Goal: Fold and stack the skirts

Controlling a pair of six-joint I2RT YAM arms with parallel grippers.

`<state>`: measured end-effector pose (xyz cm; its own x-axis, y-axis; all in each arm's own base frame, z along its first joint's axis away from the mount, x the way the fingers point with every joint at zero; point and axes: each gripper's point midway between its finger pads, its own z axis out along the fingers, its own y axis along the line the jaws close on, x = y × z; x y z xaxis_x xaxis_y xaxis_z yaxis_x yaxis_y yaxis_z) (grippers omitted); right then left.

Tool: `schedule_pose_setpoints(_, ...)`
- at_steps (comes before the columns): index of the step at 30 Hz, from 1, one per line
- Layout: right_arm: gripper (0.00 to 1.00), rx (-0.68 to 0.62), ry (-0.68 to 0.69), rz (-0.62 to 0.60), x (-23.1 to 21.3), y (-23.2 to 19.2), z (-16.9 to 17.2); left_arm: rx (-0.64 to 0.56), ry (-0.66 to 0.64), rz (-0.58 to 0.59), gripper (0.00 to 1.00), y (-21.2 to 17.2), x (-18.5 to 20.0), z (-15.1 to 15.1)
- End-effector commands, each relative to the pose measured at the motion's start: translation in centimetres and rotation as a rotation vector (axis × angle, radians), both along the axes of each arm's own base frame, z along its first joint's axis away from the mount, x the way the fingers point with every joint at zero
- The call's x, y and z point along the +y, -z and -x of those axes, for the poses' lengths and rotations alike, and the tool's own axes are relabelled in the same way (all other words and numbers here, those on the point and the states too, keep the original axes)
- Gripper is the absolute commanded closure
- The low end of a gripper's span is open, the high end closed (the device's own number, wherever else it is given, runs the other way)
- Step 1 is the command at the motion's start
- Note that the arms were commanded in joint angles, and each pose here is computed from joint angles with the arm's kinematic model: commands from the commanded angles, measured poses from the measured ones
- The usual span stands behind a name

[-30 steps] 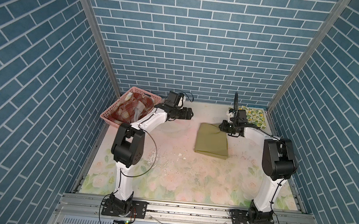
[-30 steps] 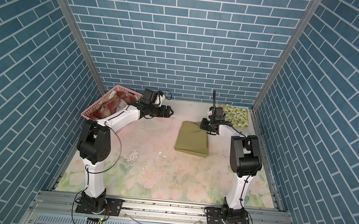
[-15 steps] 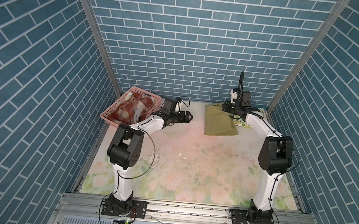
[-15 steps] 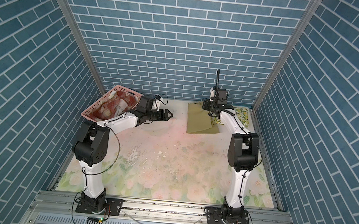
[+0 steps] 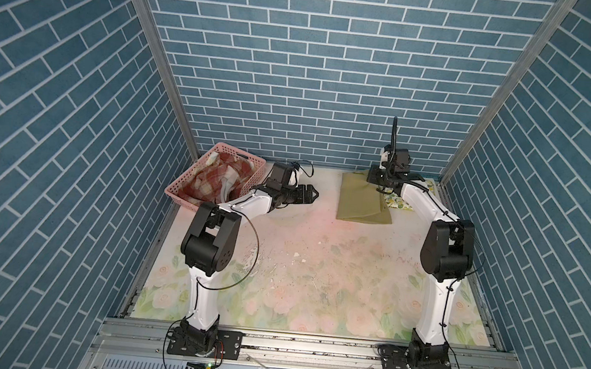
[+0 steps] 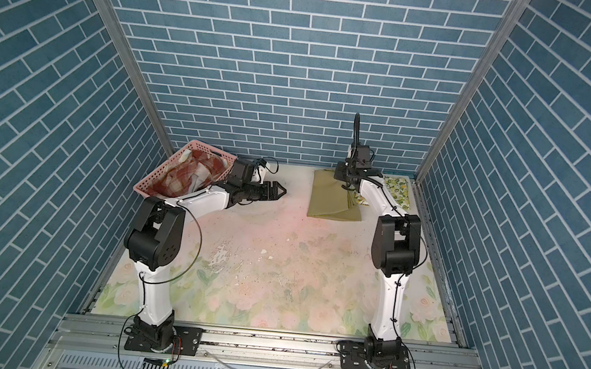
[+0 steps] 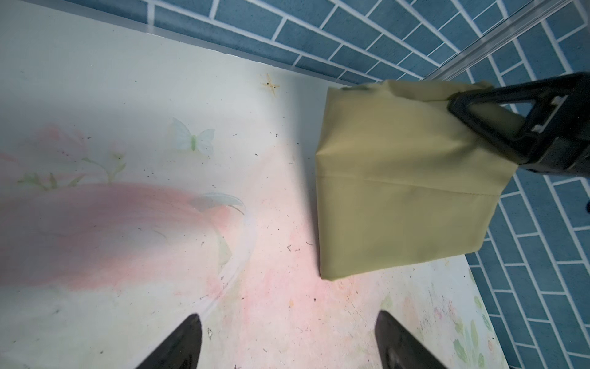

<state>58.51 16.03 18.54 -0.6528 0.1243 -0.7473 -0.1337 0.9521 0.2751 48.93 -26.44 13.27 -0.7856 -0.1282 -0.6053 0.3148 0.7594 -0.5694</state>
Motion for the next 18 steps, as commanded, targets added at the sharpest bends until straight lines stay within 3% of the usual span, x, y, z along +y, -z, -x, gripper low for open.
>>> schedule_pose_setpoints(1,1.0,-0.089,0.048,0.024,-2.2,-3.3,-1.7,-0.004,0.004,0.005,0.14,0.1,-0.1,-0.7)
schedule_pose_setpoints(10,1.0,-0.118,0.084,0.01,-5.0,-4.4,-4.7,0.008,0.019,0.019,0.16,0.4,-0.6,-1.0)
schedule_pose_setpoints(18,1.0,-0.107,0.036,0.021,-7.1,-5.1,-4.3,0.012,0.025,0.009,0.16,0.6,-0.6,-1.1)
